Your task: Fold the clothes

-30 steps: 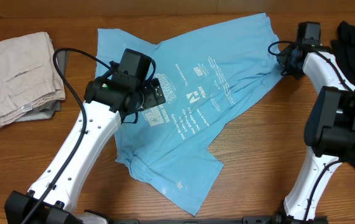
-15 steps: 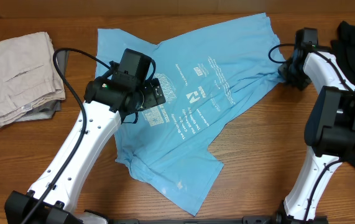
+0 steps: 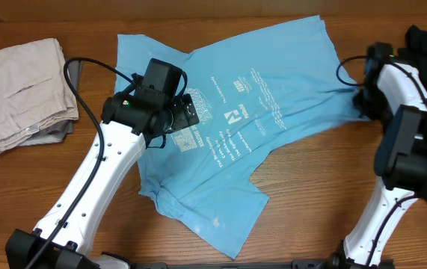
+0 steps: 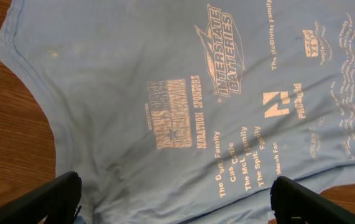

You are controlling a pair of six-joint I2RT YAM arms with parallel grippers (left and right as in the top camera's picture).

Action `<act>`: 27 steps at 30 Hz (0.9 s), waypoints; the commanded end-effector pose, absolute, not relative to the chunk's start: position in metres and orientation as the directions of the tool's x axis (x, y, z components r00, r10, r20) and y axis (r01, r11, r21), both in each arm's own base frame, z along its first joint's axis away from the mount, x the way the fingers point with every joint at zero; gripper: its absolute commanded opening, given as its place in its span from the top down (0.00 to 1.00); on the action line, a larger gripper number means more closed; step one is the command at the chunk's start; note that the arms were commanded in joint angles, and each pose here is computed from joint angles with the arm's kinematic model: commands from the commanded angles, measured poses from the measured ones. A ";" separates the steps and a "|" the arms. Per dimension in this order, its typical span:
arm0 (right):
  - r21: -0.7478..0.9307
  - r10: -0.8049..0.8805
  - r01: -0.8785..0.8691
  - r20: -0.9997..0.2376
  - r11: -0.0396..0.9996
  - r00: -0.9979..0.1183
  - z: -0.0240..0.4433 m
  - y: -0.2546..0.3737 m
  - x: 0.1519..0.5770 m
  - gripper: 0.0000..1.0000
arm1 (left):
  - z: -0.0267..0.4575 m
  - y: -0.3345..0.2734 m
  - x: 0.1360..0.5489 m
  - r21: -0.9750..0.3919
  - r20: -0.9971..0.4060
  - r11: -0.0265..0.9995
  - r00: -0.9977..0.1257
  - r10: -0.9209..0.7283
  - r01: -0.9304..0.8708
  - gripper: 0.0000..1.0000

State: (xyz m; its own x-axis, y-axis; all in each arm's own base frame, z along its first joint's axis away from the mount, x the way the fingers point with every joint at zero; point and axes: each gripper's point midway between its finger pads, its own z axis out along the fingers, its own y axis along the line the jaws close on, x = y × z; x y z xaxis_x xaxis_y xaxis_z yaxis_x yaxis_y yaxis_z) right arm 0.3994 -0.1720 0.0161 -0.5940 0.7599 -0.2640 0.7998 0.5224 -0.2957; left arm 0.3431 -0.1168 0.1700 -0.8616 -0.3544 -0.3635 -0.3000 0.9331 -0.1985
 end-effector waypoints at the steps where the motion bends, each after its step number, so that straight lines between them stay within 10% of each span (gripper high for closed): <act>1: -0.301 0.768 0.827 -0.318 0.475 -0.556 0.044 -0.195 0.393 0.96 | 0.171 -0.113 0.345 -0.185 -0.376 0.935 -0.857 -0.353 -0.304 0.00; 27: -0.126 0.709 0.717 -0.109 0.685 -0.696 0.049 -0.164 0.401 0.96 | 0.171 -0.113 0.345 -0.185 -0.376 0.935 -0.857 -0.353 -0.304 0.00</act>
State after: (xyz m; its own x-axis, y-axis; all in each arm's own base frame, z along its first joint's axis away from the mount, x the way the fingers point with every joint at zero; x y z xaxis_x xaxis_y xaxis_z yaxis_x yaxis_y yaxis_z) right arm 0.3934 -0.1610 0.0284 -0.6920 0.7182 -0.0734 0.7182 0.6745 -0.1712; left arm 0.3431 -0.1168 0.1700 -0.8616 -0.3544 -0.3635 -0.3000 0.9331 -0.1985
